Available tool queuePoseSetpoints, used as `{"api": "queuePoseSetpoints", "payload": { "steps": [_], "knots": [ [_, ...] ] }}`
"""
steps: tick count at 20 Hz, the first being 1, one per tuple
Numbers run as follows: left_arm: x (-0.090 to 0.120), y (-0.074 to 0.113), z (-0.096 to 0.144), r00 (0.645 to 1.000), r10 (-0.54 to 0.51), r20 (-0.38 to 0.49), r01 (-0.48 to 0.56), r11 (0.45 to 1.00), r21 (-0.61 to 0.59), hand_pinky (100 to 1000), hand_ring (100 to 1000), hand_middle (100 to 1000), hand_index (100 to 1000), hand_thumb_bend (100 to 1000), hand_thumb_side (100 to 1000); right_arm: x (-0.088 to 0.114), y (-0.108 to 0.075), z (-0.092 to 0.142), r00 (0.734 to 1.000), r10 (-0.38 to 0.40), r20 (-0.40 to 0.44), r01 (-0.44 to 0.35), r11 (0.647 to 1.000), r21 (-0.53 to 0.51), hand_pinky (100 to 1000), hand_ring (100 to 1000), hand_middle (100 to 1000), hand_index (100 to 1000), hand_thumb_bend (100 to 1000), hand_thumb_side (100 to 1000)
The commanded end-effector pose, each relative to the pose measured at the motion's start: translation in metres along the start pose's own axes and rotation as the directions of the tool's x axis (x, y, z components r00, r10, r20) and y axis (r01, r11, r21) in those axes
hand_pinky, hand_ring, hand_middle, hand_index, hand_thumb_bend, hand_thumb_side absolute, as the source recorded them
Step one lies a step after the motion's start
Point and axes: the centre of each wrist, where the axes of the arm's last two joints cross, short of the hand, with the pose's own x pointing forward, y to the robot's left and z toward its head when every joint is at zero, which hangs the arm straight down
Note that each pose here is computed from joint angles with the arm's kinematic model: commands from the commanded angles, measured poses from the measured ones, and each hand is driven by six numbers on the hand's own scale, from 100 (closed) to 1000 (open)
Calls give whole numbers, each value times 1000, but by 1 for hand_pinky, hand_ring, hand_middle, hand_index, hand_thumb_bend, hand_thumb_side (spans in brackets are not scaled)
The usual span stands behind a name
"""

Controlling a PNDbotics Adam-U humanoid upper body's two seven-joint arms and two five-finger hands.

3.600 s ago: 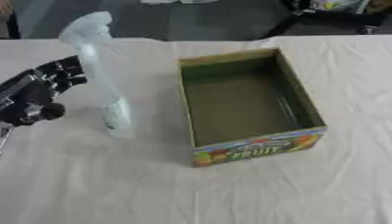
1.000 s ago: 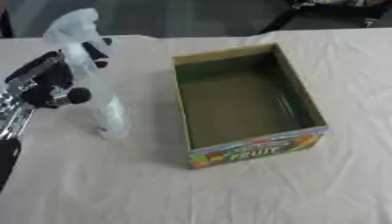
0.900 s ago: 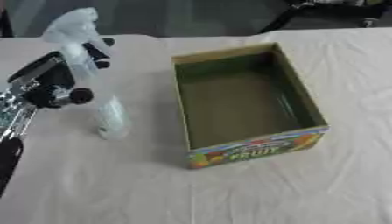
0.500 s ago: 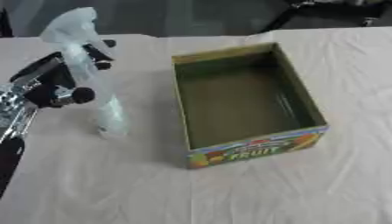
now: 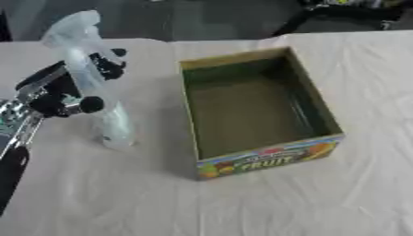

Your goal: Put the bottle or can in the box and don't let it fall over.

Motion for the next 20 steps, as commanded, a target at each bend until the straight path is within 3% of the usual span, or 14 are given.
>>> {"api": "queuePoseSetpoints", "payload": {
  "steps": [1, 10, 20],
  "knots": [
    [9, 8, -1, 1000, -21, 5, 21, 1000, -8, 1000, 1000, 1000, 680, 757, 428, 2, -2, -3, 1000, 1, 16, -2, 1000, 8, 985, 1000, 1000, 978, 100, 470],
    [7, 8, -2, 1000, -7, -11, 7, 1000, -29, 1000, 1000, 1000, 642, 750, 418, 2, -1, -4, 1000, -2, 16, 2, 1000, 11, 986, 1000, 1000, 978, 100, 470],
    [5, 8, -3, 1000, 4, -27, -5, 999, -40, 1000, 1000, 1000, 536, 752, 425, 2, 1, -5, 1000, -7, 16, 7, 1000, 15, 987, 1000, 1000, 979, 100, 470]
  ]
}}
